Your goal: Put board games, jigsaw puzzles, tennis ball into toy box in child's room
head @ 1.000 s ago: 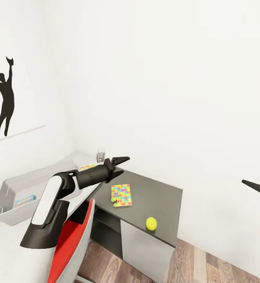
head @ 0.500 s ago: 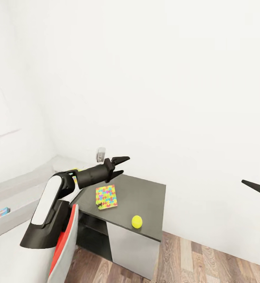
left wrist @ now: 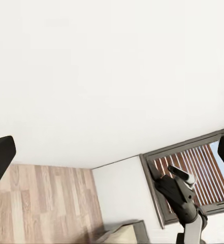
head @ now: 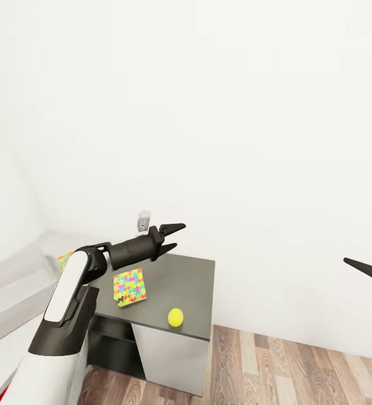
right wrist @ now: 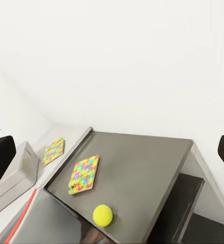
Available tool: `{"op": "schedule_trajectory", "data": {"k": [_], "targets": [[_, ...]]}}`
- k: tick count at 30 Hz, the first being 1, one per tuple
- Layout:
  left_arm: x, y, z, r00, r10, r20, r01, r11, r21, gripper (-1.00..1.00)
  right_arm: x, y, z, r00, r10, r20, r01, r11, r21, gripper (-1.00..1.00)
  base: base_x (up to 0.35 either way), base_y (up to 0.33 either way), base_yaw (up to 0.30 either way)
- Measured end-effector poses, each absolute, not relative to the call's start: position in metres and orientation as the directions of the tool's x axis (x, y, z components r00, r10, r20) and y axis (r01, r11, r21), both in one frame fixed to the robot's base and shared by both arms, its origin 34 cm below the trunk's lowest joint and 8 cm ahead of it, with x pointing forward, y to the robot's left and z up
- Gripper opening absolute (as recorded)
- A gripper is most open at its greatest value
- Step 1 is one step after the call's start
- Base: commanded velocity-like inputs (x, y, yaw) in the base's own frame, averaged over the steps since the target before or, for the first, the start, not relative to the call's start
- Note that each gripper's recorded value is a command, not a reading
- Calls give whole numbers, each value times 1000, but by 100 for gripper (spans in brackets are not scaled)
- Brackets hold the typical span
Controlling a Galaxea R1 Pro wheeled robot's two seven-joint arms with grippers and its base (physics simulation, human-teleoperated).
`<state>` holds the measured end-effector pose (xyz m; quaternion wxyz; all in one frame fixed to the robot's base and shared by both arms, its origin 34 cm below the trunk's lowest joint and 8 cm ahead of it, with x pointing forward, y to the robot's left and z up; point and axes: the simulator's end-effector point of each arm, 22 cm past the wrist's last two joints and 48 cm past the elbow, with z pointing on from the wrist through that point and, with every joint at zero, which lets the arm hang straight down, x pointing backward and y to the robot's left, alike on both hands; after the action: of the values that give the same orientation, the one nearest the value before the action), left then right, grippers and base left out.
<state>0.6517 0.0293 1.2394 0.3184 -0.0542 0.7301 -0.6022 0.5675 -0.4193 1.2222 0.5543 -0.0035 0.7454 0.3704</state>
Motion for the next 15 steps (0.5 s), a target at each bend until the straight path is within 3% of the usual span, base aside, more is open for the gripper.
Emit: {"op": "schedule_trajectory", "data": {"k": [15], "targets": [[652,28,1243,-790,-461,-405,313,265,-912,100,568,-420,1221,-388,404,-829,-411,729,547,100,0,0,-287]]}}
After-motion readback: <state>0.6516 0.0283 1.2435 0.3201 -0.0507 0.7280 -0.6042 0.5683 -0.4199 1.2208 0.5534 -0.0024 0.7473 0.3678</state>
